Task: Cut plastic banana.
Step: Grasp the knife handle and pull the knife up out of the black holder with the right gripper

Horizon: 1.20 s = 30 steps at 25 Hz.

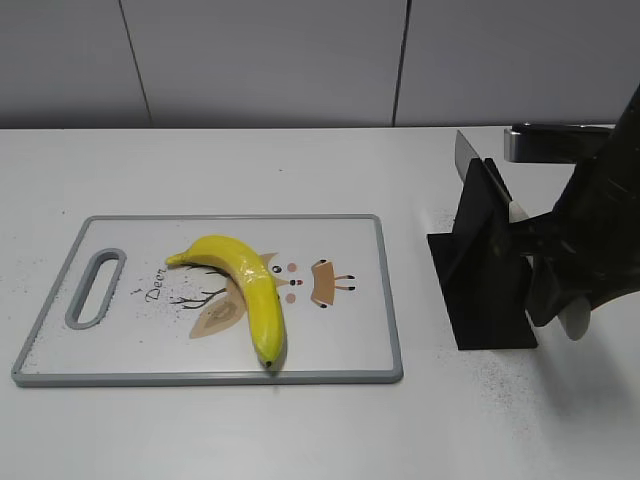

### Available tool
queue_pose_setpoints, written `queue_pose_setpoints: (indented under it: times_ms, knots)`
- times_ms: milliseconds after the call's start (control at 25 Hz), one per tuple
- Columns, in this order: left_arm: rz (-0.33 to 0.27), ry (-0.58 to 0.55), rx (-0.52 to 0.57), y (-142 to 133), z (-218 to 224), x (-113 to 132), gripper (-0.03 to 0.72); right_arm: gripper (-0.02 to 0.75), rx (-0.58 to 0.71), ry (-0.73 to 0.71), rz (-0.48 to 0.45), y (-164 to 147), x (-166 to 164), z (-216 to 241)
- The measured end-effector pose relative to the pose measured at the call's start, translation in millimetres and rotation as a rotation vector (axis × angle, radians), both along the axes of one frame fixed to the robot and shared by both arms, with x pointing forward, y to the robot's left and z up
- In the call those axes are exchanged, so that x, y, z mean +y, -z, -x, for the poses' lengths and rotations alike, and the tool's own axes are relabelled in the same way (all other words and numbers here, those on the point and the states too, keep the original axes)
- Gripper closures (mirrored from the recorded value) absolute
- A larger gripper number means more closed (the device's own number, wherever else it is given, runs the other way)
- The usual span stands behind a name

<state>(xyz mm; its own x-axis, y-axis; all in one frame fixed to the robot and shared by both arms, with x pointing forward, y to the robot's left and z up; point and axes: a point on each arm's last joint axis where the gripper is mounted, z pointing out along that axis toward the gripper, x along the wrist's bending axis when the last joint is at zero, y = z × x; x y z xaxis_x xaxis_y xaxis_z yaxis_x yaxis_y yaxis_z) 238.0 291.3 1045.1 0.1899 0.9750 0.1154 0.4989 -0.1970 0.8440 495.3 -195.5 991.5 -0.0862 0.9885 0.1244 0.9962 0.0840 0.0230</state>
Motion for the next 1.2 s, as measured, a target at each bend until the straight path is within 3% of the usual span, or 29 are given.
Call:
queue_pose_setpoints:
  times_ms: [280,1200]
  knots:
    - [0.0,0.0,0.0,0.0,0.0,0.0,0.176,0.568,-0.033,0.014,-0.015,-8.7,-0.4,1.6]
    - [0.001,0.0,0.0,0.0,0.0,-0.1,0.176,0.573,-0.394,0.01,-0.141,-123.6,-6.7,18.1]
